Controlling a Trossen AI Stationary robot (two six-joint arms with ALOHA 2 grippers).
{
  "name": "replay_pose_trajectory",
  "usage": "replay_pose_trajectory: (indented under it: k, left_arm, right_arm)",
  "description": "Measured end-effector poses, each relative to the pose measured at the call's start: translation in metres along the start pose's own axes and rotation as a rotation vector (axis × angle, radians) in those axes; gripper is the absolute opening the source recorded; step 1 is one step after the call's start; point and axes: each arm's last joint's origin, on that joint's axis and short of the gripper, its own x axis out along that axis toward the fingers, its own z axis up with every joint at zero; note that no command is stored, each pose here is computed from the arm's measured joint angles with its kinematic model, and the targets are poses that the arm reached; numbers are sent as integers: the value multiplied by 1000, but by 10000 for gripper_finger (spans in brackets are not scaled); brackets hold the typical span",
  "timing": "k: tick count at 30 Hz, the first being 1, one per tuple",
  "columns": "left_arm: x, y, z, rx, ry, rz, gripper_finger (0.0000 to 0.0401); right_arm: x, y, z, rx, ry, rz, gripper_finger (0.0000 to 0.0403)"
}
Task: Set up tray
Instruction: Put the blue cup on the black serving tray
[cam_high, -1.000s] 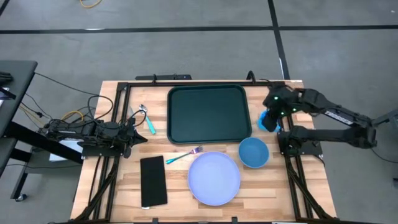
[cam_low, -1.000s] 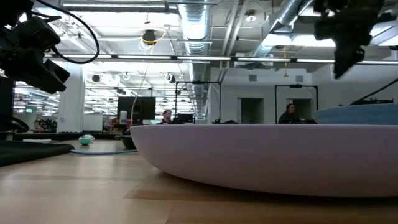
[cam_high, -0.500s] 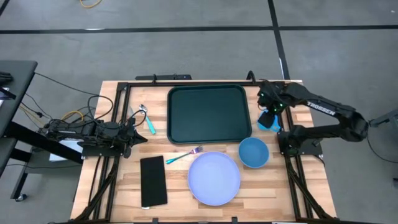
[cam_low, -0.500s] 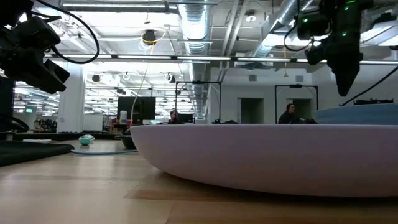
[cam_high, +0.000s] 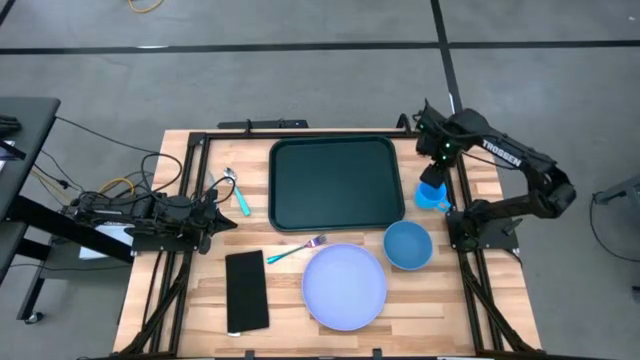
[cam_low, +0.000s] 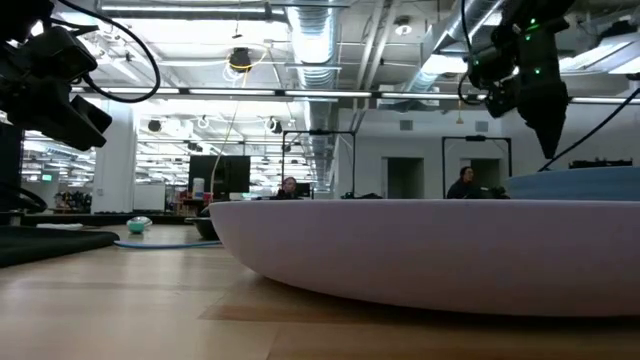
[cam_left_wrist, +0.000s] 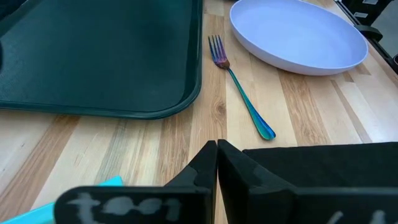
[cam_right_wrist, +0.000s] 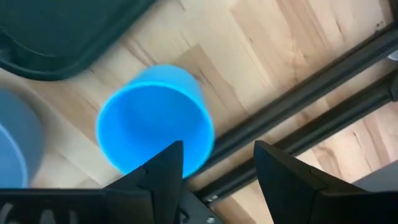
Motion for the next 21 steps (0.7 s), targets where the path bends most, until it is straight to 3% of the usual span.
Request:
replay_pose_trajectory:
  k: [7, 14, 21]
  left_arm:
    - [0, 0, 0, 0, 0, 0, 0]
    - [0, 0, 0, 0, 0, 0, 0]
    - [0, 0, 0, 0, 0, 0, 0]
  right_arm:
    - [2, -15, -1, 15, -60, 94, 189]
    - [2, -15, -2, 21, -85, 115, 189]
    - [30, -5, -6, -19, -19, 136, 189]
